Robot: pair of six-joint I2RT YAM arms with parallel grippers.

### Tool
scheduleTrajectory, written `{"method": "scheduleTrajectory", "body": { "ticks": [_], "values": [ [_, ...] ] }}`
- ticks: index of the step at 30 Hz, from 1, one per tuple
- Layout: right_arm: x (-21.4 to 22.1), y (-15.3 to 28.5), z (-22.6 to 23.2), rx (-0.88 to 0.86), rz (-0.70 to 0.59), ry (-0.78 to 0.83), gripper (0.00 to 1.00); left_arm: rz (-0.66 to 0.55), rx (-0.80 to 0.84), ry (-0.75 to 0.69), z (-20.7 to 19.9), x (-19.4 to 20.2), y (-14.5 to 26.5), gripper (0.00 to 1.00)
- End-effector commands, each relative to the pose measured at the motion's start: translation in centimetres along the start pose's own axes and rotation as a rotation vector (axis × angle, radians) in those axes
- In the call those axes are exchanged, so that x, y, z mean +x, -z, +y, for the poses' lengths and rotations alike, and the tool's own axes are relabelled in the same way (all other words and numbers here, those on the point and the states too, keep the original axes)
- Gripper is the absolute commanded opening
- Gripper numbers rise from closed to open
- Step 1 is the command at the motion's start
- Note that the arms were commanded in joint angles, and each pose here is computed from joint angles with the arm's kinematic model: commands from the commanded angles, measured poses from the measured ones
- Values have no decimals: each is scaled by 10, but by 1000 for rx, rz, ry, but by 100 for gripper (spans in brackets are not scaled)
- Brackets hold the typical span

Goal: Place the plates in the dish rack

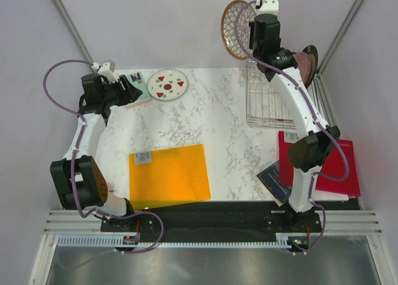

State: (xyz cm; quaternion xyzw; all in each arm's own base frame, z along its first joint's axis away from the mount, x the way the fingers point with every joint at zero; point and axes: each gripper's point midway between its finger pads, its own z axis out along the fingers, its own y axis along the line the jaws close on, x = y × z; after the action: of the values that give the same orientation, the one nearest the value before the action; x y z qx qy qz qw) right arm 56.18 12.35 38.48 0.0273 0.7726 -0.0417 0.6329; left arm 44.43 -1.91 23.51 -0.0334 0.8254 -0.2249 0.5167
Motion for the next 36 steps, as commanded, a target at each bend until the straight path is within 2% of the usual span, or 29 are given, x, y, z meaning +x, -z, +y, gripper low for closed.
{"method": "scheduleTrajectory", "body": {
  "ticks": [1,3,10,18,26,36],
  "values": [
    [-79,42,-70,393,-253,53,0,-1,50,-12,-22,5,-7,61],
    [-82,42,-90,479,-249,63,0,10,42,-41,-25,12,-10,61],
    [-58,26,-135,713,-114,248,0,33,6,-73,-26,29,-10,59],
    [-38,8,-155,792,-46,307,0,84,9,-51,-23,55,-13,59],
    [-8,-11,-173,816,39,385,0,93,20,-50,-22,56,-18,59],
    [19,-26,-196,873,101,397,0,104,23,-44,-21,57,-23,59]
  ]
}}
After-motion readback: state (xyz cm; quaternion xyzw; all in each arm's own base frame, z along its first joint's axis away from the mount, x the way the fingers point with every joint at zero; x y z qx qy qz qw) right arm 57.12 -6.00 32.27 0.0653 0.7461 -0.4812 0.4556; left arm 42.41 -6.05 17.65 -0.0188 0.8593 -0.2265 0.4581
